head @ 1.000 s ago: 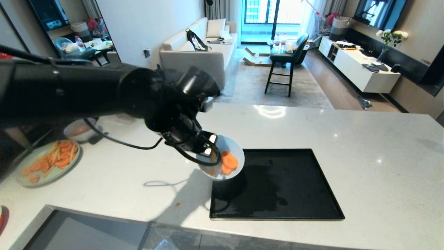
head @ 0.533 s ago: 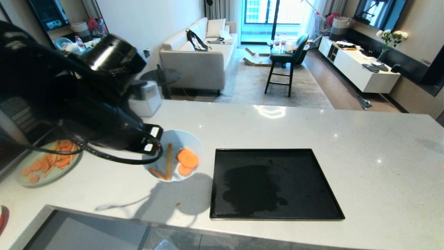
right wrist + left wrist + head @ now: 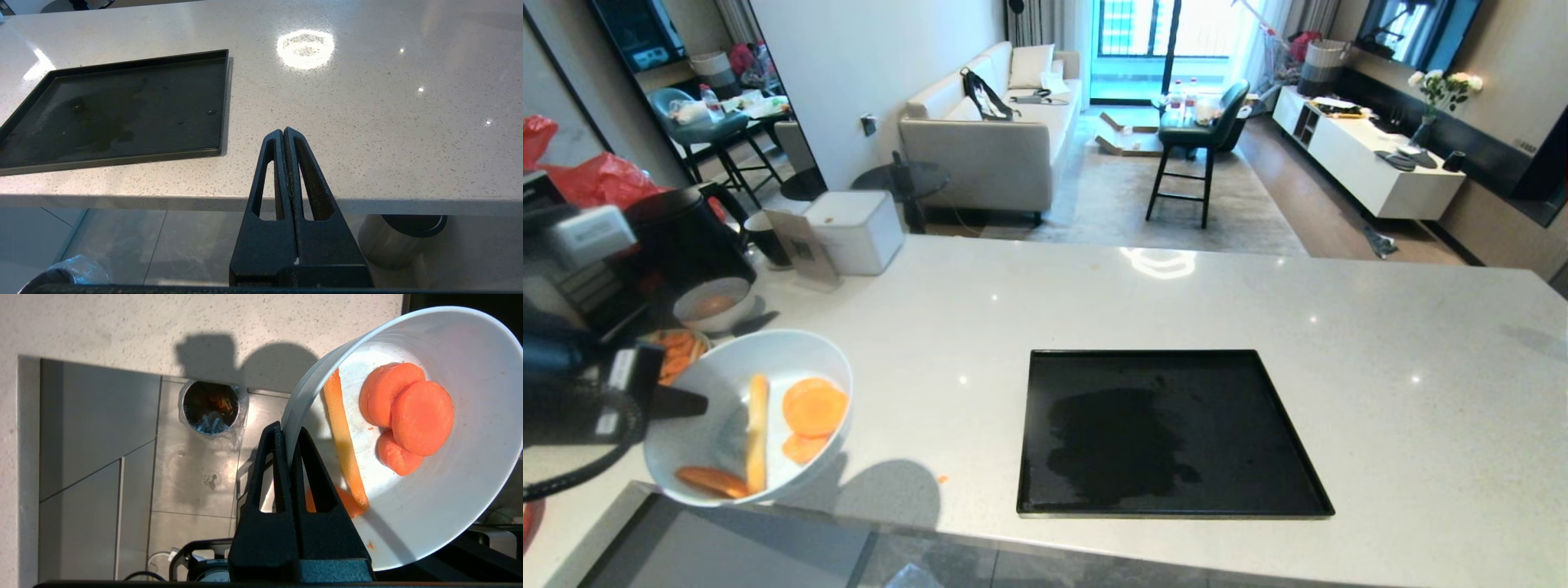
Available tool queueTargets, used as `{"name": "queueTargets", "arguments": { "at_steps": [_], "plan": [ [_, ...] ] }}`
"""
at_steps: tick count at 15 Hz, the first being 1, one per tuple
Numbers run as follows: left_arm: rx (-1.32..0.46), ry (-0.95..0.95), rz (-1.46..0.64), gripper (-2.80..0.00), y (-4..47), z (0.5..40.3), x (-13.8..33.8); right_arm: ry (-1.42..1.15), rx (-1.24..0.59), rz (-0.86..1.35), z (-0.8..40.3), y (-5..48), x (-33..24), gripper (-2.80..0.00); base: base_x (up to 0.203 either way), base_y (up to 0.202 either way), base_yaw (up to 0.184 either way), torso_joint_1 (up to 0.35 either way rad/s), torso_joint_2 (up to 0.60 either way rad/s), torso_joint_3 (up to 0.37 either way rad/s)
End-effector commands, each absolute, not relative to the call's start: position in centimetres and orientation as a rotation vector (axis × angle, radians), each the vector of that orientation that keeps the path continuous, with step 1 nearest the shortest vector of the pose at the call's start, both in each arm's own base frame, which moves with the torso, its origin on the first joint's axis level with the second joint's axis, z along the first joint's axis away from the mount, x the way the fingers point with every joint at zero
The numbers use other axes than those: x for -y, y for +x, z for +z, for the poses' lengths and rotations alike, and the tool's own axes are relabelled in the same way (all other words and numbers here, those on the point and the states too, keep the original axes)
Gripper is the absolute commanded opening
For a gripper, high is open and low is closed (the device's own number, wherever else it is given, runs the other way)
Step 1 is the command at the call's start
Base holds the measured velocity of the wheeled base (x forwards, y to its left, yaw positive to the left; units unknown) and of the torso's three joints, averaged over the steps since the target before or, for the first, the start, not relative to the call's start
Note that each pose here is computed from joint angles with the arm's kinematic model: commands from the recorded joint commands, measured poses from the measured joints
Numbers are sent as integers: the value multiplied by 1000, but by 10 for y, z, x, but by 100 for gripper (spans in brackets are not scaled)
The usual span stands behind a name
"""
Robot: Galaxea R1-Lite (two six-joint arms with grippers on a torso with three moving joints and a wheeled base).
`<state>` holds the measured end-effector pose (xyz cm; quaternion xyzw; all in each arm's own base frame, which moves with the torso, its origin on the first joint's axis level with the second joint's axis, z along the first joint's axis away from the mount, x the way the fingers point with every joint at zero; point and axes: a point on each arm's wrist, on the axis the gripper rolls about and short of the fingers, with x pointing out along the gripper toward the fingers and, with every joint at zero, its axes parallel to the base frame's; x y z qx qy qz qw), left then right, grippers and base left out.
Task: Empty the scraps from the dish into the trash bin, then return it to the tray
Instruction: Move the bowl over the trash can
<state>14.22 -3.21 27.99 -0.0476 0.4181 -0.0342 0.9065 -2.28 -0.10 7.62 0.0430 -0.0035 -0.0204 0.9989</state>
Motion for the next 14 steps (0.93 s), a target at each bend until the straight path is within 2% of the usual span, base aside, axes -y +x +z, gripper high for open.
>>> {"name": "queueTargets", "arguments": {
  "at_steps": [1, 7, 14],
  "plan": [
    [-793, -138, -42, -280, 105, 281, 18, 88, 8, -41, 76, -23, 1, -280, 0, 0, 0, 0, 0, 0],
    [-767, -209, 31, -280, 44, 245, 2, 88, 8, -41, 76, -23, 1, -280, 0, 0, 0, 0, 0, 0],
    [-862, -239, 41, -280, 48, 223, 2, 86, 8, -41, 76, -23, 1, -280, 0, 0, 0, 0, 0, 0]
  ]
}}
